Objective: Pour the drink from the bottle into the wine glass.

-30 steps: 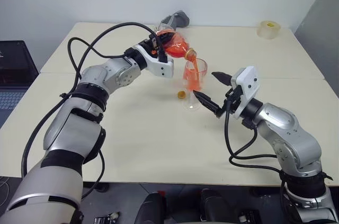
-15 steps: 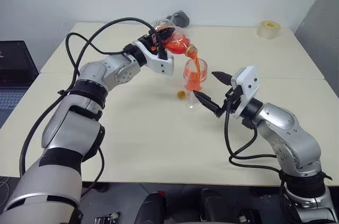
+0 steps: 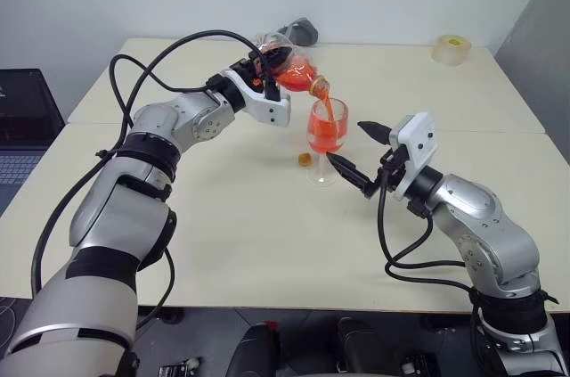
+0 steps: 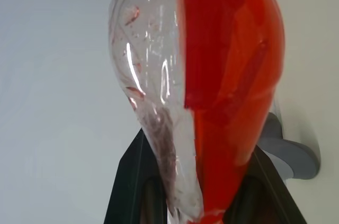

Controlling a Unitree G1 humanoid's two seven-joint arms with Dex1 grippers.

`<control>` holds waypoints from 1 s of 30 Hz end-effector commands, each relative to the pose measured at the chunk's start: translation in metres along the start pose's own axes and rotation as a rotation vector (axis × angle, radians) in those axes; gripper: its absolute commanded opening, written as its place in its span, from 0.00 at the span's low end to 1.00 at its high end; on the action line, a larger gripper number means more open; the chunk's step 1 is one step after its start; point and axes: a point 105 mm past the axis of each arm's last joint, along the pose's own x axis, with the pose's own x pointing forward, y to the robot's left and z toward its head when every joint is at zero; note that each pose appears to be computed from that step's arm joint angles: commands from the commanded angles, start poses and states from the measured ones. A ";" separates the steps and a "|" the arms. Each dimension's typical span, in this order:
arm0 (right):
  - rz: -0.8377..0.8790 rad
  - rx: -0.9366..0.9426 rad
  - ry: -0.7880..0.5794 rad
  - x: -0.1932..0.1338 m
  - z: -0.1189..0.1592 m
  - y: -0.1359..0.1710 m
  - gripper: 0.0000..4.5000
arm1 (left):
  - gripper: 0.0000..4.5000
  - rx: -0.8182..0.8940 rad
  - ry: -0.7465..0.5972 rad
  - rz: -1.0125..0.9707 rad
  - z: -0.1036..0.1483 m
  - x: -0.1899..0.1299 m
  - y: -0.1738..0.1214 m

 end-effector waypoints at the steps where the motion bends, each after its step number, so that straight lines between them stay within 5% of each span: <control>1: -0.013 -0.029 -0.055 -0.002 0.015 -0.003 1.00 | 0.17 0.033 0.002 0.061 -0.005 0.004 0.024; 30: -0.019 -0.028 -0.073 -0.002 0.016 -0.004 1.00 | 0.17 -0.157 0.049 0.040 -0.005 0.003 0.011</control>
